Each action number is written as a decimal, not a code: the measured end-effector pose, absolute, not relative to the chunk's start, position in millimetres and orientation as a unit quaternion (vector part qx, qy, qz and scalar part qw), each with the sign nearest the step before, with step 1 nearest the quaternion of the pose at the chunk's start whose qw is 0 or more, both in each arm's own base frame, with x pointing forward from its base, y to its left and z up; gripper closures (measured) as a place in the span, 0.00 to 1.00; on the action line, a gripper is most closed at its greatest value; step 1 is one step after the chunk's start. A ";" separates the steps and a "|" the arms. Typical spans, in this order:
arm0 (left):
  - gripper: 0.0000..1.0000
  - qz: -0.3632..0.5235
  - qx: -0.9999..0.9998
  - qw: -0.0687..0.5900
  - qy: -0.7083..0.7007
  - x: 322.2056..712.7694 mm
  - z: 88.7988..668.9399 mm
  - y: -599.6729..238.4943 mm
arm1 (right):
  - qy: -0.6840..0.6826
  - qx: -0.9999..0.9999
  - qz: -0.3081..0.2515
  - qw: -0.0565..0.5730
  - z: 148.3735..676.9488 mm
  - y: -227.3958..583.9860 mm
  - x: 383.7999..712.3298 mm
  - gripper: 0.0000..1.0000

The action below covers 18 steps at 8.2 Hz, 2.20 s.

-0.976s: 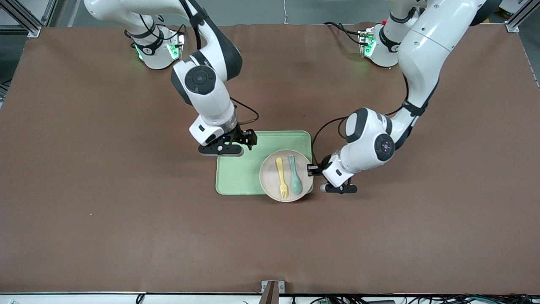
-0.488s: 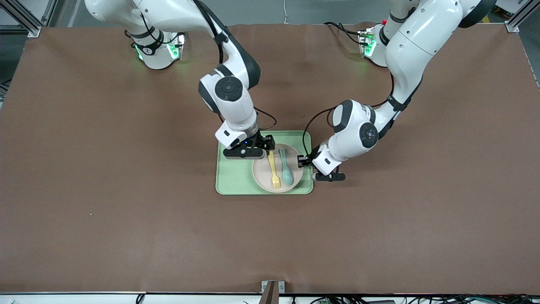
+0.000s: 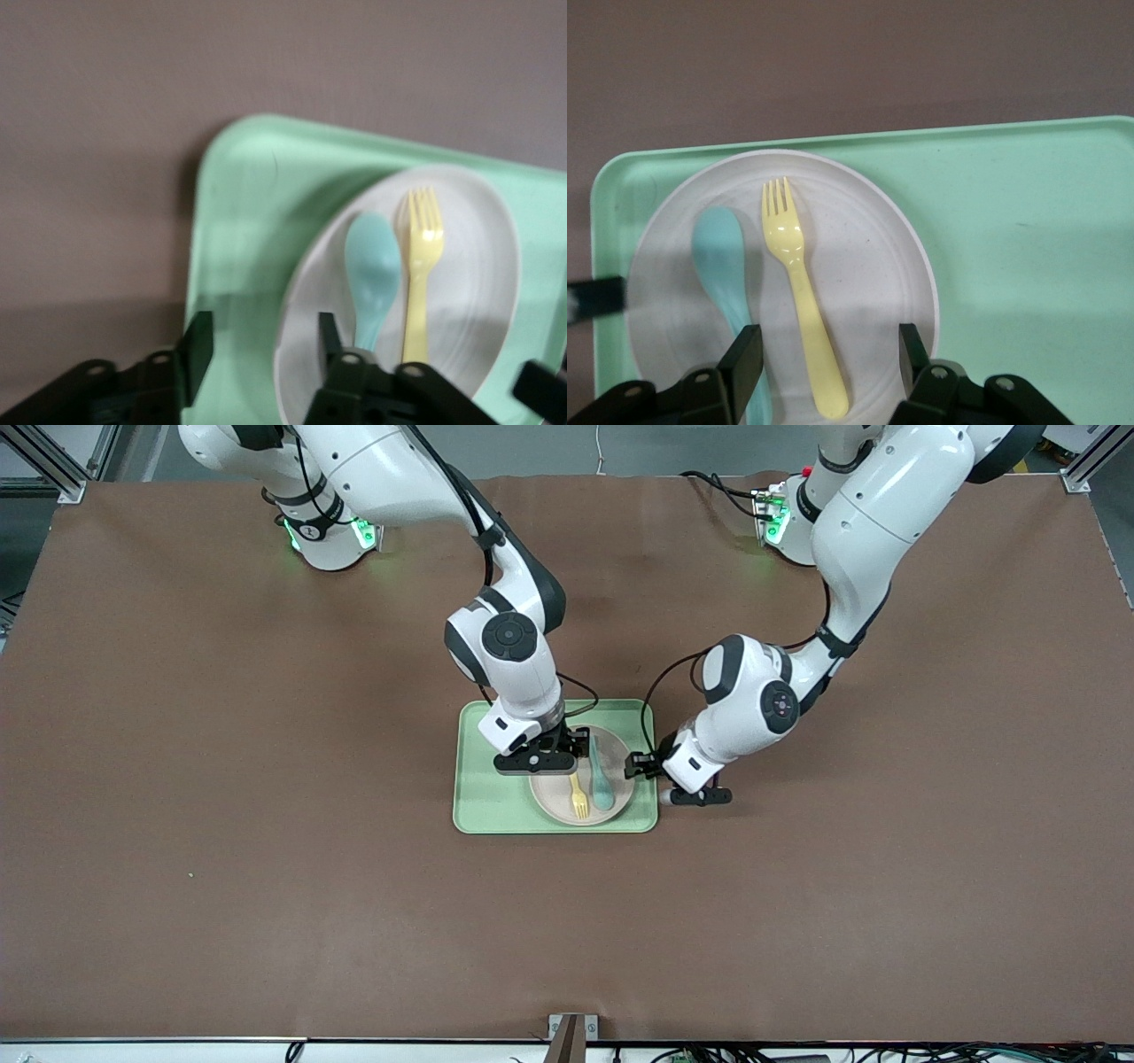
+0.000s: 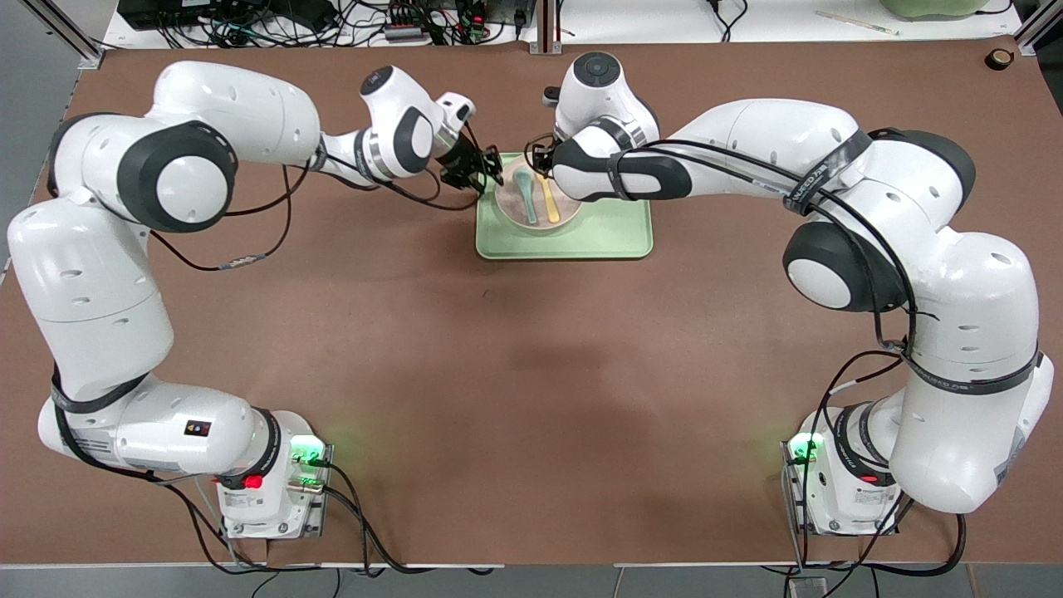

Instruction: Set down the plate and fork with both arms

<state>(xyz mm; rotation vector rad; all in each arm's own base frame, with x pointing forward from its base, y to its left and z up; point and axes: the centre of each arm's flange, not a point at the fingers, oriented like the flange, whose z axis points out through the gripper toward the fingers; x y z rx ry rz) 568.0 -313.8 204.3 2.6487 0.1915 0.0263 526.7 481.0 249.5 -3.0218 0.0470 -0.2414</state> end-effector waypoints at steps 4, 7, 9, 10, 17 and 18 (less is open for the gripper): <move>0.00 0.127 0.950 0.242 0.149 638.3 322.8 -176.0 | -0.005 -0.996 -0.077 0.038 210.7 490.0 514.9 0.44; 0.00 0.127 0.980 0.120 0.096 634.5 398.9 -86.4 | 0.002 -0.997 -0.074 0.036 197.4 498.8 509.4 0.65; 0.00 0.126 0.988 0.042 0.075 610.9 468.0 -38.9 | 0.011 -0.996 -0.074 0.038 199.5 502.7 507.5 0.97; 0.00 0.116 0.992 0.025 0.050 589.4 509.3 -18.7 | 0.015 -0.997 -0.073 0.037 199.6 502.5 507.8 0.99; 0.00 0.080 0.997 -0.011 -0.017 535.8 633.3 -1.1 | 0.018 -0.998 -0.059 0.022 191.9 502.0 504.3 0.26; 0.00 0.083 0.996 -0.011 -0.021 539.7 635.4 -5.4 | 0.014 -0.998 -0.057 0.019 186.7 505.4 499.5 0.27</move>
